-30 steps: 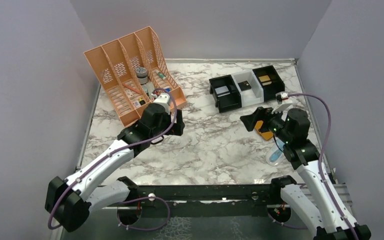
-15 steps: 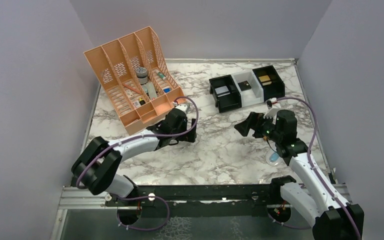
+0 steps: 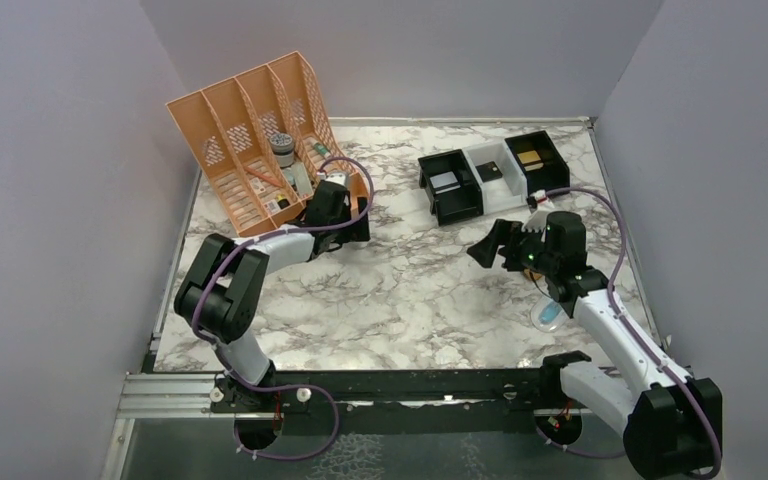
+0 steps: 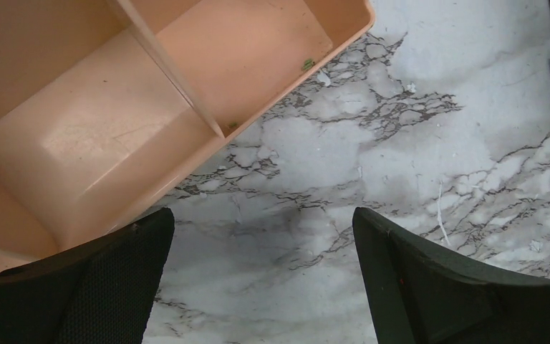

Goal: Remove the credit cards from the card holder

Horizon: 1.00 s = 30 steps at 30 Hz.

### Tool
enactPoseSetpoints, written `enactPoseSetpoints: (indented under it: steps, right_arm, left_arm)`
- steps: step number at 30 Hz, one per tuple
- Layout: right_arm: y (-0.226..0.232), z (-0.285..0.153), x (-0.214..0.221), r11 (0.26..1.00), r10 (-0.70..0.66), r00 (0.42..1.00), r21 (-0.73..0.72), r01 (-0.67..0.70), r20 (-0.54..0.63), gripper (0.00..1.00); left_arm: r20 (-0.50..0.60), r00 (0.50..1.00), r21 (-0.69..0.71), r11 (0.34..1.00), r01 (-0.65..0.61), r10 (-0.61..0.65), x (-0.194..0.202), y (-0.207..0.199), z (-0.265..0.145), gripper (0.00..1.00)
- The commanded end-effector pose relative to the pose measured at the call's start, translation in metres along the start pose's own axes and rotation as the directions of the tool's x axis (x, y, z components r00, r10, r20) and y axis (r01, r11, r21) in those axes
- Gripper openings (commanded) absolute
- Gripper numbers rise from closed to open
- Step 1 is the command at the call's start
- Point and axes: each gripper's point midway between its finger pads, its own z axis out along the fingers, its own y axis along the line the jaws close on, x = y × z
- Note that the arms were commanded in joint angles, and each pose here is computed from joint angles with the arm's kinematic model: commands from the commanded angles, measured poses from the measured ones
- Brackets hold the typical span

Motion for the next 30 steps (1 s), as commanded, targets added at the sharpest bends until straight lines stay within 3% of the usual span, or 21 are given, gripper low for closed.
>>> enactPoseSetpoints:
  steps: [1, 12, 15, 19, 22, 30]
  right_arm:
    - [0.0, 0.001, -0.027, 0.999, -0.043, 0.998, 0.021, 0.042, 0.052, 0.99]
    - [-0.02, 0.02, -0.025, 0.994, -0.04, 0.999, 0.101, 0.041, -0.01, 1.0]
    - [-0.019, 0.031, -0.035, 0.994, -0.064, 0.998, 0.087, 0.066, -0.023, 0.98]
    - [-0.033, 0.044, -0.07, 0.978, -0.08, 0.997, 0.193, 0.079, -0.005, 0.95]
    - [-0.038, 0.055, -0.093, 0.969, -0.105, 0.994, 0.226, 0.096, 0.028, 0.89]
    - [-0.061, 0.094, -0.119, 0.944, -0.131, 0.991, 0.303, 0.13, -0.017, 0.7]
  left_arm:
    - [0.042, 0.999, -0.063, 0.998, -0.002, 0.005, -0.019, 0.025, 0.012, 0.99]
    - [0.038, 0.999, -0.099, 0.994, 0.037, -0.033, -0.036, 0.061, 0.014, 0.99]
    - [0.038, 0.999, -0.115, 0.993, 0.027, -0.023, -0.035, 0.064, 0.01, 0.99]
    - [0.038, 0.999, -0.162, 0.986, 0.037, -0.031, -0.033, 0.081, 0.003, 0.99]
    - [0.033, 0.999, -0.189, 0.981, 0.042, -0.036, -0.029, 0.092, 0.001, 0.99]
    - [0.061, 0.998, -0.22, 0.974, 0.048, -0.035, -0.033, 0.099, -0.017, 0.99]
